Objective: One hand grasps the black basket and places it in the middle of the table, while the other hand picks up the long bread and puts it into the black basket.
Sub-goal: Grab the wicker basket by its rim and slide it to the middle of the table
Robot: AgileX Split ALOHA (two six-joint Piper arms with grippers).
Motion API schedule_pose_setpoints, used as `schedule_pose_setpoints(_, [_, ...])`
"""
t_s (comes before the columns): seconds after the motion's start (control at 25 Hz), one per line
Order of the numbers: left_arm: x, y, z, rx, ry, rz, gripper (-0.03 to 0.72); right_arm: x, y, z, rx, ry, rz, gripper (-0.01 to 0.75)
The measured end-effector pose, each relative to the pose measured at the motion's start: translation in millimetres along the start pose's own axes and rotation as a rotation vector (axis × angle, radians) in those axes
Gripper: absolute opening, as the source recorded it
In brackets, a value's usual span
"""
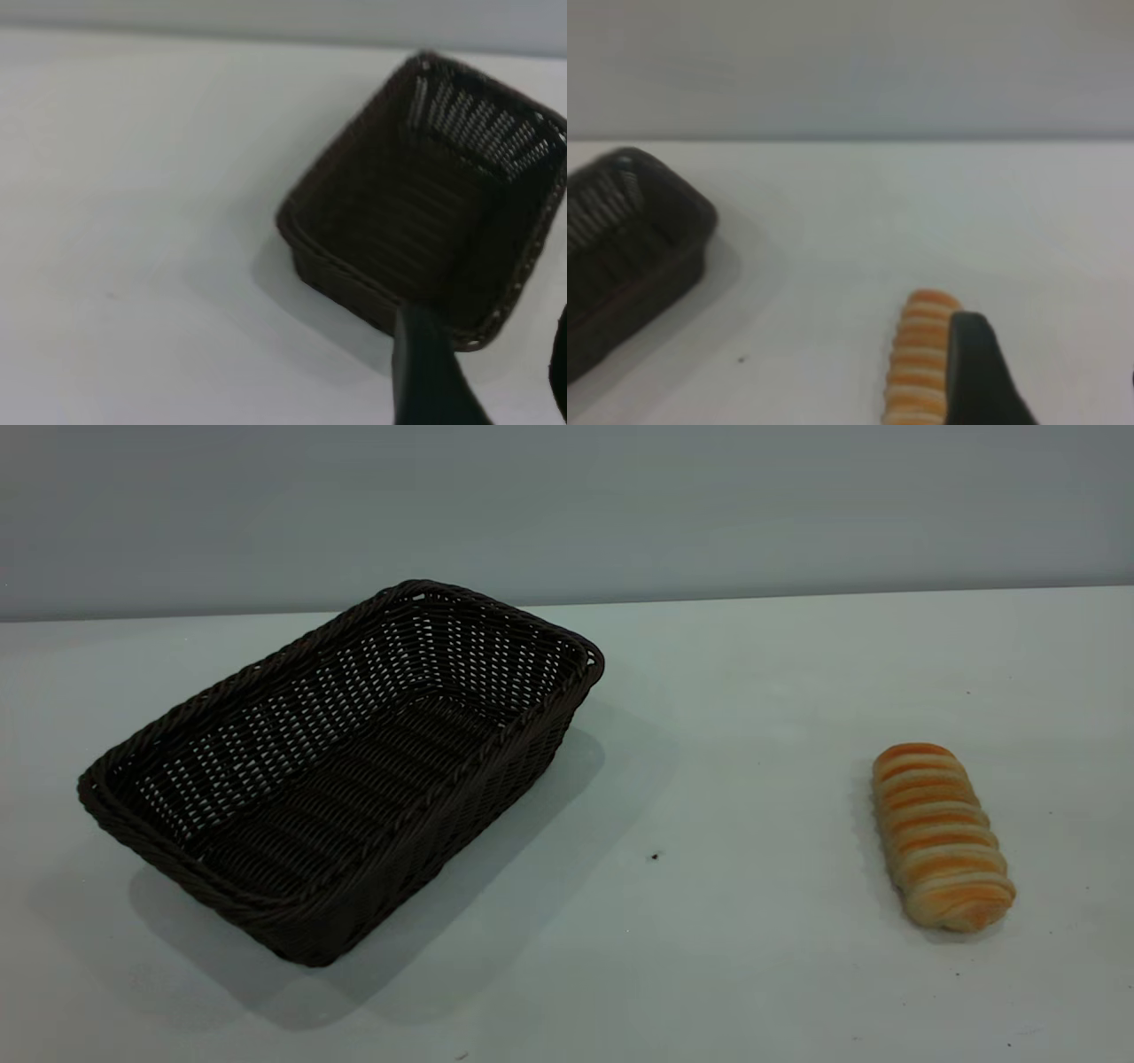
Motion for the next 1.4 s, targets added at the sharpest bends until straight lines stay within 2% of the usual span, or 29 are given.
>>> schedule_pose_setpoints(0.12, [-4, -30, 16, 0.071, 0.146, 0.002, 0.403, -8, -35, -6, 0.108, -0.081, -0.024, 0.401])
schedule_pose_setpoints(0.28, [-2, -62, 28, 0.160, 0.298, 0.058, 0.401, -15, -72, -23, 0.256, -0.134, -0.050, 0.401])
schedule_pose_setpoints(0.36, [0, -74, 29, 0.184, 0.339, 0.087, 0.401, -19, -85, -28, 0.284, -0.141, -0.064, 0.401])
schedule_pose_setpoints(0.72, [11, -132, 8, 0.416, 0.379, 0.199, 0.401, -29, -121, -46, 0.357, -0.118, -0.102, 0.401])
schedule_pose_setpoints(1.0, [18, -172, -2, 0.464, 0.386, 0.228, 0.401, -34, -135, -58, 0.405, -0.065, -0.107, 0.401])
schedule_pose_setpoints(1.4, [26, -218, -17, 0.460, 0.463, 0.259, 0.401, -36, -140, -58, 0.392, -0.052, -0.115, 0.401])
Point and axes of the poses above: a point on each arm's last joint axis where the gripper is mounted, y pointing back along that axis away from the gripper, x along the wrist's bending axis when the last joint is at zero, z = x × y, the point moved 4 cm from there along -y, pointing out along that axis toward the gripper, and after that the axes turned 4 degrees about y, right-handed, at the moved point
